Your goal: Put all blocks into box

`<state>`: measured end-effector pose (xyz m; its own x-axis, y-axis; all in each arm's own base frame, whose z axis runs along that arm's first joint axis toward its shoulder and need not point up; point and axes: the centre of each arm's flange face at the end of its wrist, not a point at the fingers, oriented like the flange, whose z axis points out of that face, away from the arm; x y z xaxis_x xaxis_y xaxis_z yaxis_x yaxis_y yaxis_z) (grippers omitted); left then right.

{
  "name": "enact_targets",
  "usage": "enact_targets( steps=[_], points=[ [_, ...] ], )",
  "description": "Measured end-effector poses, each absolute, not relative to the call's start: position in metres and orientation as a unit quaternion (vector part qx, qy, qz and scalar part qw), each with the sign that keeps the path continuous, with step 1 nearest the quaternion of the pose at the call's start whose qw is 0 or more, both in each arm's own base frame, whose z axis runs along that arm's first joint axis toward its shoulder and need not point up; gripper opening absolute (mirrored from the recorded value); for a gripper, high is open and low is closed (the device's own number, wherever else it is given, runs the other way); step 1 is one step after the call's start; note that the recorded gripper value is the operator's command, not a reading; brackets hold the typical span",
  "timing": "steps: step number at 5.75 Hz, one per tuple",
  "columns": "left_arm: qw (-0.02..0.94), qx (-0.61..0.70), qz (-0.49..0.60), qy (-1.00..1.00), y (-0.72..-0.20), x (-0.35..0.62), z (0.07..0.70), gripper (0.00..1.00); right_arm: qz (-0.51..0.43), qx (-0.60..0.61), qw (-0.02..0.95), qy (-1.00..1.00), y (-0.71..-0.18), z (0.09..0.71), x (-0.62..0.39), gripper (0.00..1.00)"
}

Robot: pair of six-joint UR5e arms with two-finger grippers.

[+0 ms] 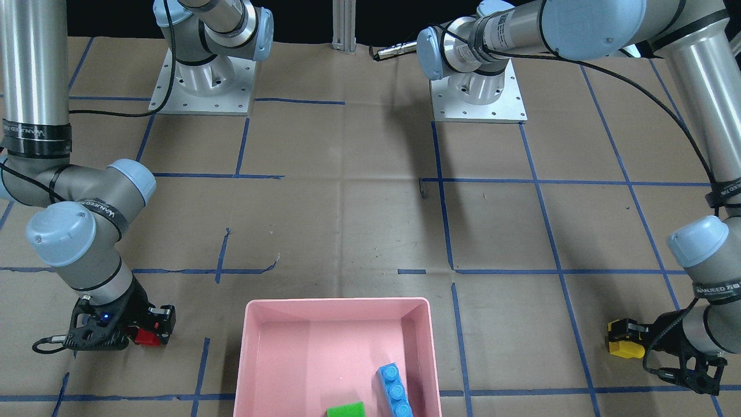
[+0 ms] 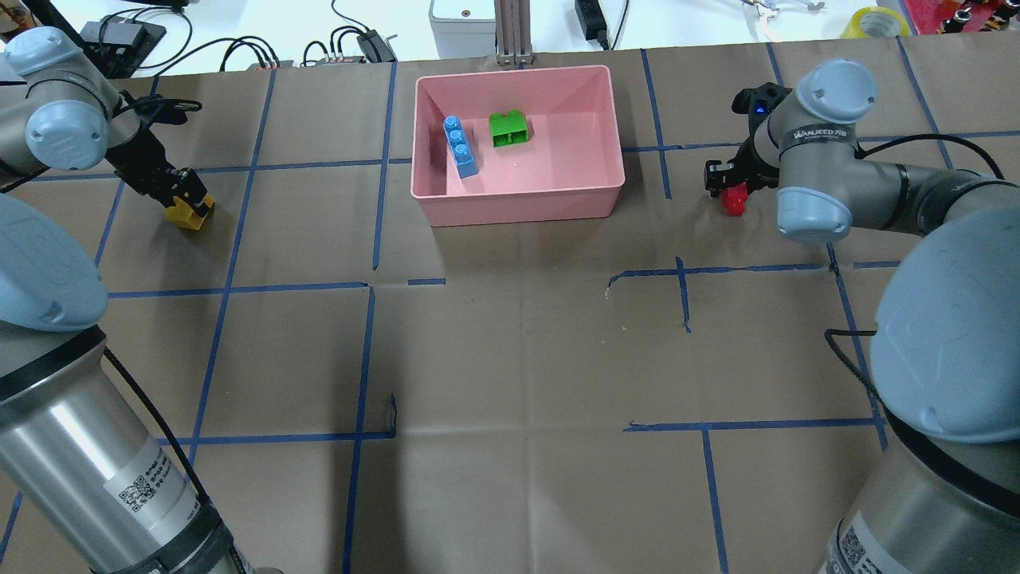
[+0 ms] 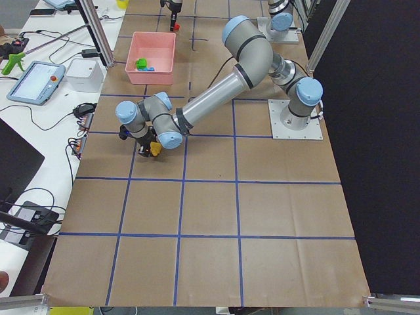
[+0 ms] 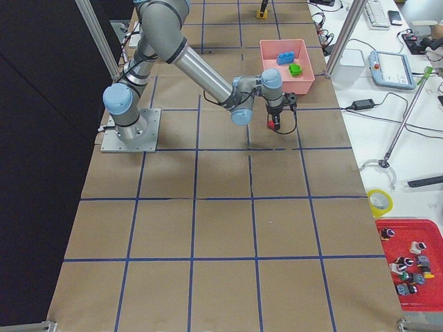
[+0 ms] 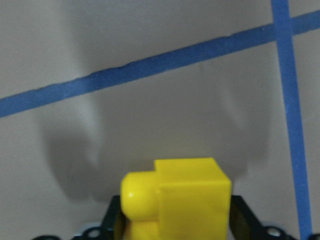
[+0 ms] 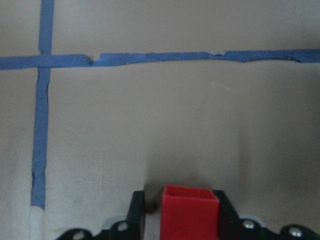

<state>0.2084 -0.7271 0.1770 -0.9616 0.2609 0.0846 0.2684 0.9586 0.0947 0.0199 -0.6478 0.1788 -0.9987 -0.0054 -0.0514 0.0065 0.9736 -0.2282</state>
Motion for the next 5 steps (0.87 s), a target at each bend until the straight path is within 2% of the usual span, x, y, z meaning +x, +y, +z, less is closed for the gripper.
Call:
enact_targets(
  steps=[2, 3, 5],
  points=[
    [0.025, -0.136, -0.035, -0.99, -0.733, 0.21, 0.205, 0.34, -0.06, -0.01, 0.033, 0.998, -0.636, 0.185, 0.019, 0.02],
    [0.016, -0.139, -0.02, -0.99, -0.738, 0.205, 0.253, 0.34, -0.059, -0.018, 0.019, 0.998, -0.636, 0.204, 0.016, 0.02],
    [0.008, -0.154, -0.01, -0.988, -0.74, 0.165, 0.365, 0.34, -0.021, -0.02, -0.014, 0.999, -0.631, 0.288, 0.008, 0.02]
  ],
)
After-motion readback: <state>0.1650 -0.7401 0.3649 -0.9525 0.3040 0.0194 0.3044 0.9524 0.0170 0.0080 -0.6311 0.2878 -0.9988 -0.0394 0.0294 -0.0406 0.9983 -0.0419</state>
